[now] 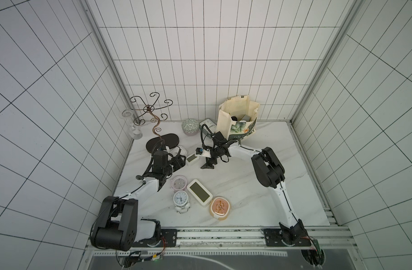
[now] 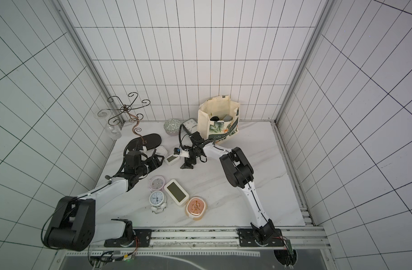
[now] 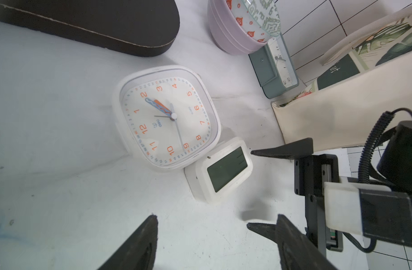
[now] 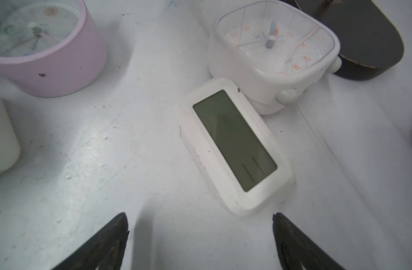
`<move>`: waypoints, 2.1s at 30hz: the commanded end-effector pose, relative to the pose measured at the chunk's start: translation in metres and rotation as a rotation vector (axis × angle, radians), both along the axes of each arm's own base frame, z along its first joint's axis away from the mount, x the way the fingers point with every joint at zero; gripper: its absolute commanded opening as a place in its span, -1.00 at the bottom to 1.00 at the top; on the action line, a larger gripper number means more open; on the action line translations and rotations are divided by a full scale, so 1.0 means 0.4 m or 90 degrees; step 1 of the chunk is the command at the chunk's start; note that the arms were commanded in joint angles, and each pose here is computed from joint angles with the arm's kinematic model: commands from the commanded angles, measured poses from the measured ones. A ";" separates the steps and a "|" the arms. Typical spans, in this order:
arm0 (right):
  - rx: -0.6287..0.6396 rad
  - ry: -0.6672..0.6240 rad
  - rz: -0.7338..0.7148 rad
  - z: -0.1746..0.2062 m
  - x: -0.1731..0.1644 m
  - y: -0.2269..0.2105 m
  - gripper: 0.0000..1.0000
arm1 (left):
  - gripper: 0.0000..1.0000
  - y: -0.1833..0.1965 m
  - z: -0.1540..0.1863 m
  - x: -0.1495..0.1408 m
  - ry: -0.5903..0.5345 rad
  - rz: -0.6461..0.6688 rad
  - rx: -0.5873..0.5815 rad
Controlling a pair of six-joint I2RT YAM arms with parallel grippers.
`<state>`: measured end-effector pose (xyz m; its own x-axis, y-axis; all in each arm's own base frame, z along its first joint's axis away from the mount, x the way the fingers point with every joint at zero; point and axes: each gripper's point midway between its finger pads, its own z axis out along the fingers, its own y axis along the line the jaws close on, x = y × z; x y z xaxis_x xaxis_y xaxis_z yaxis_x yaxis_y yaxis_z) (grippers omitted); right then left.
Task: Put the alarm clock into the canvas bag
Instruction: Pick up the alarm from the center of the board, then place the alarm at the canvas bag.
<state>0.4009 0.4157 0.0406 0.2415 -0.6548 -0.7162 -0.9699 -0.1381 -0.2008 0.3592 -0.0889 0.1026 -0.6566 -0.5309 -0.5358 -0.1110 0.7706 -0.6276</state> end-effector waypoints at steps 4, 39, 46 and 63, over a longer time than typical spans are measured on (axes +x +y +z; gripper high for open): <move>0.047 -0.037 0.054 0.067 0.032 0.072 0.99 | 0.55 0.011 -0.025 -0.003 0.014 0.004 0.016; 0.077 0.077 0.021 0.221 -0.089 0.068 -0.04 | 0.55 -0.001 0.084 -0.018 -0.077 -0.019 0.003; 0.155 0.041 -0.118 0.459 -0.096 -0.021 -0.03 | 0.55 -0.035 0.215 -0.048 -0.209 -0.075 -0.027; 0.351 0.073 -0.641 0.859 0.263 -0.506 -0.08 | 0.55 -0.180 0.301 -0.075 -0.321 -0.178 -0.052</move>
<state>0.4754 0.2471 0.3457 -0.2697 -0.2196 -0.9376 -0.7437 0.6660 0.0579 0.3237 -0.1545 0.2088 -0.5001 -0.4319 -0.7506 0.3747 0.6734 -0.6372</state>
